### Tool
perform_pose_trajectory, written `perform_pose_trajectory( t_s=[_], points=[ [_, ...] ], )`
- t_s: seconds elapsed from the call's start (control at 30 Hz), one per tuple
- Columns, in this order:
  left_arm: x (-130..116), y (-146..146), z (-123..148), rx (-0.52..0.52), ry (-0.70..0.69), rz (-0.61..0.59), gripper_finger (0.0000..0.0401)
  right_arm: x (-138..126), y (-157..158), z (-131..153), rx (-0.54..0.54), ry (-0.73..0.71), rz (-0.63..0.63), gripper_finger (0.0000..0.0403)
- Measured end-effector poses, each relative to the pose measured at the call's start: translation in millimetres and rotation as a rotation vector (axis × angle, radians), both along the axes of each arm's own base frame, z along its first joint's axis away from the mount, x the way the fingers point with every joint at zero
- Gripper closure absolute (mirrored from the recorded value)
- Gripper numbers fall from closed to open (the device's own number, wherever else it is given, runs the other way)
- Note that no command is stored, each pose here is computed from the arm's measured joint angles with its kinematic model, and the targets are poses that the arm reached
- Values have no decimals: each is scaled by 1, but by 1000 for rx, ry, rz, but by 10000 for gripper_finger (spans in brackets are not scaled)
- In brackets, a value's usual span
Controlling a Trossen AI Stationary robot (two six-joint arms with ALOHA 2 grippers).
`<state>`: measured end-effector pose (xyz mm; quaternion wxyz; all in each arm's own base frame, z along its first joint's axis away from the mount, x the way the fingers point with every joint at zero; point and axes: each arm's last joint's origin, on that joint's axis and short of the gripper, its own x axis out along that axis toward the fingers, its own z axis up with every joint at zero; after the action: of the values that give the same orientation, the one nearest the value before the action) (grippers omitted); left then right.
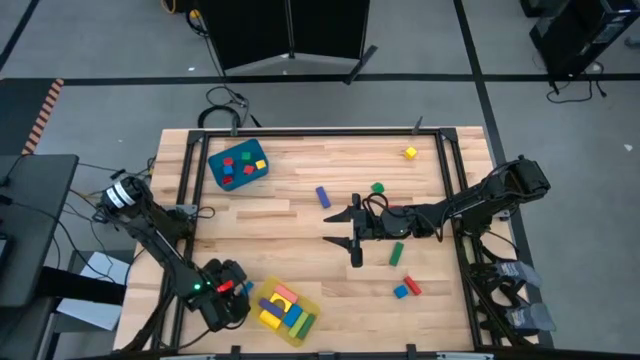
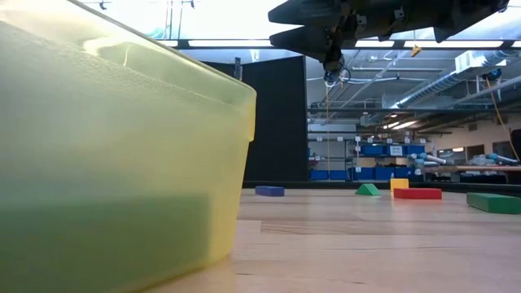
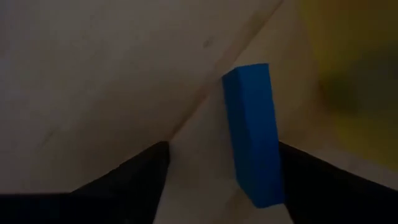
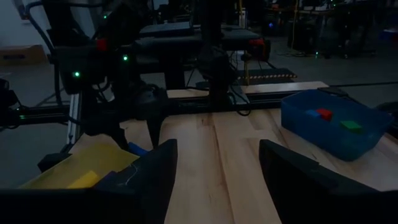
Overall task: Sort blocks by size
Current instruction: Put the large blue block into the yellow bin
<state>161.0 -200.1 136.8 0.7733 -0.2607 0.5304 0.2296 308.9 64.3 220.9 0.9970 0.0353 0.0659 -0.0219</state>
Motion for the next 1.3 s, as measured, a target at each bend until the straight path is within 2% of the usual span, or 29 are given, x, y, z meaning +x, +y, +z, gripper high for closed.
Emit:
perform_pose_trajectory(
  t_s=[0.13, 0.33, 0.53, 0.7, 0.8, 0.93, 1.07, 1.2, 1.3],
  points=[
    [-1, 2, -1, 23, 12, 0, 184, 0, 0, 0, 0, 0, 0, 168],
    [-2, 3, -1, 51, 18, -39, 347, 0, 0, 0, 3, 1, -1, 170],
    [0, -1, 7, 73, 46, -92, 349, 0, 0, 0, 4, 1, -1, 171],
    [-2, 1, 46, 189, 158, -125, 349, 0, 0, 0, 8, 0, -1, 175],
    [2, -1, 80, 226, 64, -179, 349, 0, 0, 0, 15, 0, -2, 175],
    [23, -20, 103, 183, -163, -421, 349, 0, 0, 0, 13, -4, -2, 174],
    [52, -31, 100, 149, -274, -584, 349, 0, 0, 0, 11, -5, -2, 178],
    [67, -26, 86, 140, -210, -618, 349, 0, 1, 0, 20, -1, -1, 179],
    [70, -24, 82, 150, -189, -629, 303, 0, 2, 0, 22, -3, 2, 178]
  ],
)
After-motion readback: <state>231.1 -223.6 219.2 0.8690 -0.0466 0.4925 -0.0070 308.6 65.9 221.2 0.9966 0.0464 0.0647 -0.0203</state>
